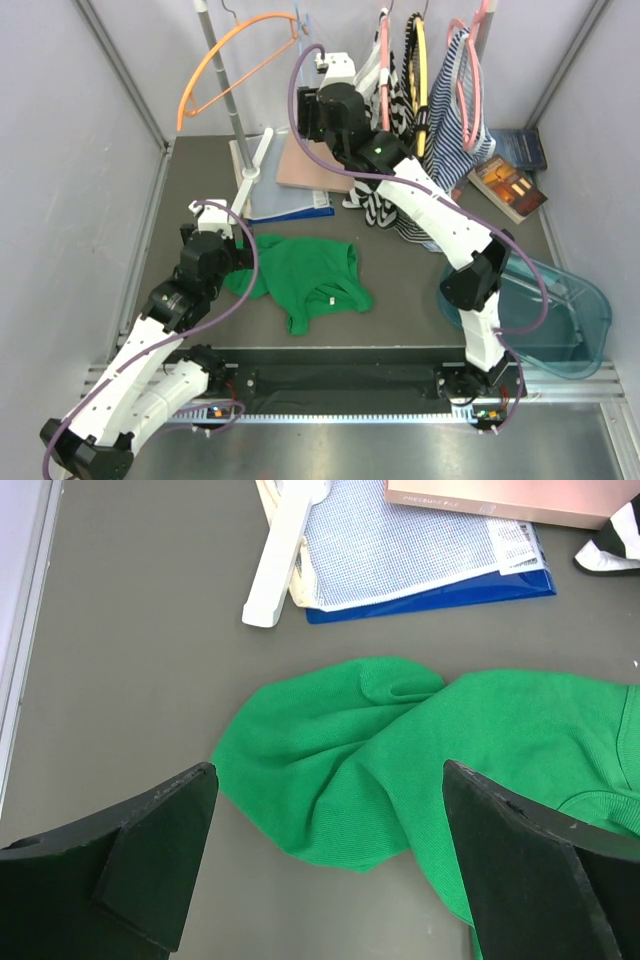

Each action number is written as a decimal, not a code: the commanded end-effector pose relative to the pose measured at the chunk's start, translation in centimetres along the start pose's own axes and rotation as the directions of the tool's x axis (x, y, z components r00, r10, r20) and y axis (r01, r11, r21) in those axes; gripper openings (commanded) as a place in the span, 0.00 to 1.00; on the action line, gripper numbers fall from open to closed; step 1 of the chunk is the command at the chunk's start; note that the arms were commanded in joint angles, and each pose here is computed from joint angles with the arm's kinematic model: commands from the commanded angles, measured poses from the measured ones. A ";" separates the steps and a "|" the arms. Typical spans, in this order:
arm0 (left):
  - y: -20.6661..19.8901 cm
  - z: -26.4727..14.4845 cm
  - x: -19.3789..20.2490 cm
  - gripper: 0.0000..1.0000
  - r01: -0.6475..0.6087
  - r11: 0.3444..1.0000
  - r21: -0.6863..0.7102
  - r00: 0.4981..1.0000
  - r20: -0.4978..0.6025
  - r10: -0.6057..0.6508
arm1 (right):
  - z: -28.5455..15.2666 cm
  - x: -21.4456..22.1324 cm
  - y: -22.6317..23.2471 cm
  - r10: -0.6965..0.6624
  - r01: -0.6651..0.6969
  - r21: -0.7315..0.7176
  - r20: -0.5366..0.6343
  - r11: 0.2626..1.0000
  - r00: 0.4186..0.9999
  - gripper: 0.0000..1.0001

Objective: Place the tank top on the hanger

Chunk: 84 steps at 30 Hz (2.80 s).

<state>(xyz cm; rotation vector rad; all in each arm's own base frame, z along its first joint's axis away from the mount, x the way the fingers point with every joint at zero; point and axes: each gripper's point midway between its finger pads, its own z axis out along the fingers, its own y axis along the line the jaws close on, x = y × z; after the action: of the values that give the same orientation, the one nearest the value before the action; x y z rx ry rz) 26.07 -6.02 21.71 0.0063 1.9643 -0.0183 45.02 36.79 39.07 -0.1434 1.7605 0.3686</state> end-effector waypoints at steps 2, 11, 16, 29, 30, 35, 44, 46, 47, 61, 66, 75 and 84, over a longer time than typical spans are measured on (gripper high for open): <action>0.2 -0.1 -1.1 0.99 0.026 1.000 -0.011 0.998 0.050 -0.025 | -2.7 -3.4 -0.6 -0.002 0.002 0.003 0.059 1.000 0.998 0.52; 0.3 -0.1 -1.1 0.99 0.026 1.000 -0.015 0.998 0.051 -0.025 | -1.8 -1.9 -0.1 -0.020 0.021 -0.047 0.012 0.999 1.000 0.38; 0.5 0.0 -1.0 0.99 0.025 0.999 -0.026 0.998 0.052 -0.024 | -1.9 -2.2 0.1 -0.017 0.018 -0.056 0.020 0.998 1.000 0.19; 0.5 0.0 -0.9 0.99 0.021 0.999 -0.024 0.999 0.047 -0.020 | -4.3 -7.3 -1.2 0.019 -0.017 -0.012 0.154 1.000 0.988 0.00; 0.5 0.0 -1.0 0.99 0.022 0.999 -0.024 0.999 0.050 -0.021 | -4.5 -7.7 -1.3 0.018 -0.016 -0.012 0.163 1.000 0.986 0.00; 0.4 0.1 -0.9 0.99 0.020 1.000 -0.021 0.999 0.045 -0.019 | -5.8 -9.6 -1.7 0.018 -0.018 -0.006 0.208 1.000 0.978 0.00; 0.1 0.5 -0.5 0.99 0.005 1.000 -0.012 1.000 0.030 -0.005 | -7.0 -8.5 -1.9 -0.004 0.005 -0.008 0.177 1.000 0.984 0.00; 0.1 0.6 -0.4 0.99 0.002 1.000 -0.011 1.000 0.027 -0.002 | -7.6 -7.6 -2.0 -0.011 0.014 -0.014 0.166 1.000 0.986 0.00; 0.1 0.6 -0.3 0.99 0.001 1.000 -0.012 1.000 0.026 -0.001 | -7.9 -7.3 -1.8 -0.018 0.022 -0.022 0.164 1.000 0.986 0.00; -2.0 2.8 2.0 0.98 0.011 1.000 0.023 0.990 -0.141 -0.008 | -15.2 -3.5 -1.6 -0.093 0.101 -0.071 0.112 0.992 0.989 0.00; -4.5 3.8 4.7 0.98 0.166 0.985 0.039 0.947 -0.283 -0.149 | -17.4 -0.8 -2.3 -0.122 0.126 -0.078 0.063 0.989 0.991 0.00; -4.3 5.2 11.7 0.81 0.258 0.965 -0.046 0.895 -0.364 -0.257 | -21.1 4.0 -5.0 -0.084 0.082 -0.135 -0.009 0.987 0.996 0.00; -7.2 6.1 13.3 0.74 0.409 0.911 0.046 0.853 -0.375 -0.364 | -22.4 8.7 -4.8 -0.048 0.030 -0.235 -0.073 0.972 0.996 0.00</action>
<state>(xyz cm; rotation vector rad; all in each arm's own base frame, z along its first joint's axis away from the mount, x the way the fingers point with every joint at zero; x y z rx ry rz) 24.59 -11.19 5.99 -0.2716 2.3925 -0.2756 24.76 25.01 31.48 -0.3937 1.8578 0.3933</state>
